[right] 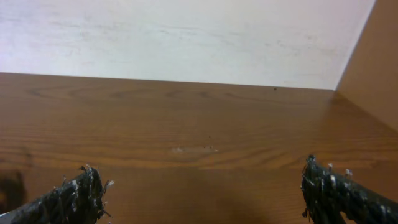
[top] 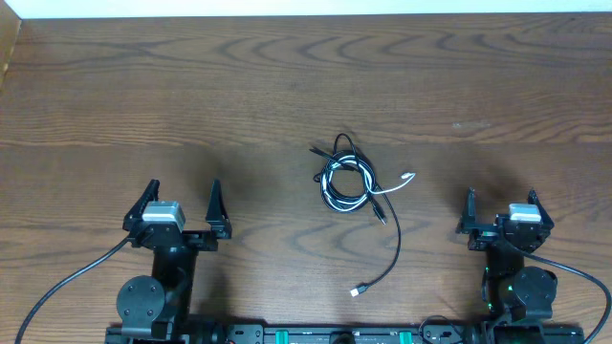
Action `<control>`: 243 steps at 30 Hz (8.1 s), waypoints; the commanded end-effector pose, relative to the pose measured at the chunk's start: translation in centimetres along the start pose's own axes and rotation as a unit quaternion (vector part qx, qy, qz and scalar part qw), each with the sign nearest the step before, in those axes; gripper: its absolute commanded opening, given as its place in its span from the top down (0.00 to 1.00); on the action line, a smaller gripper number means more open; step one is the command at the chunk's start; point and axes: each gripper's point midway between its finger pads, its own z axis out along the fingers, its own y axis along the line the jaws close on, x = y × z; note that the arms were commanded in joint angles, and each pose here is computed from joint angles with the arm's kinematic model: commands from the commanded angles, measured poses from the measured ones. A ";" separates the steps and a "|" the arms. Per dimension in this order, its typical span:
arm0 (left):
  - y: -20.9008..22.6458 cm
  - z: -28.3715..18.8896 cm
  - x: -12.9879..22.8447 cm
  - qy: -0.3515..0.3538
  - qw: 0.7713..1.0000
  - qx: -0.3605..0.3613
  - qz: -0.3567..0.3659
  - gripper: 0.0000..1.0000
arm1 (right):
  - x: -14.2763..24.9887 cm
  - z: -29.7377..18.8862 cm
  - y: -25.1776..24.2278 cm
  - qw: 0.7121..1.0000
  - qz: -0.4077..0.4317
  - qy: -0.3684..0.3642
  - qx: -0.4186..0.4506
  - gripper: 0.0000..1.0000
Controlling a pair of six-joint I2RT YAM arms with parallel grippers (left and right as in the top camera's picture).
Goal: Untangle cables
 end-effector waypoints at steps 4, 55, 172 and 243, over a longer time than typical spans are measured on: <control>0.0 -0.3 -2.0 -0.014 1.000 -0.002 -0.014 0.04 | 0.0 0.0 0.3 1.000 -0.005 -0.001 -0.006 0.01; -2.7 1.4 -6.3 0.163 0.985 0.048 -0.035 0.04 | 0.0 0.0 0.3 1.000 -0.005 -0.001 -0.006 0.01; -17.7 8.6 26.7 0.567 0.823 0.009 -0.039 0.92 | 0.0 0.0 0.3 1.000 -0.005 -0.001 -0.006 0.01; -19.4 4.7 14.5 0.527 0.828 0.085 -0.169 0.92 | -0.3 -0.1 1.2 0.999 0.020 -0.007 -0.034 0.01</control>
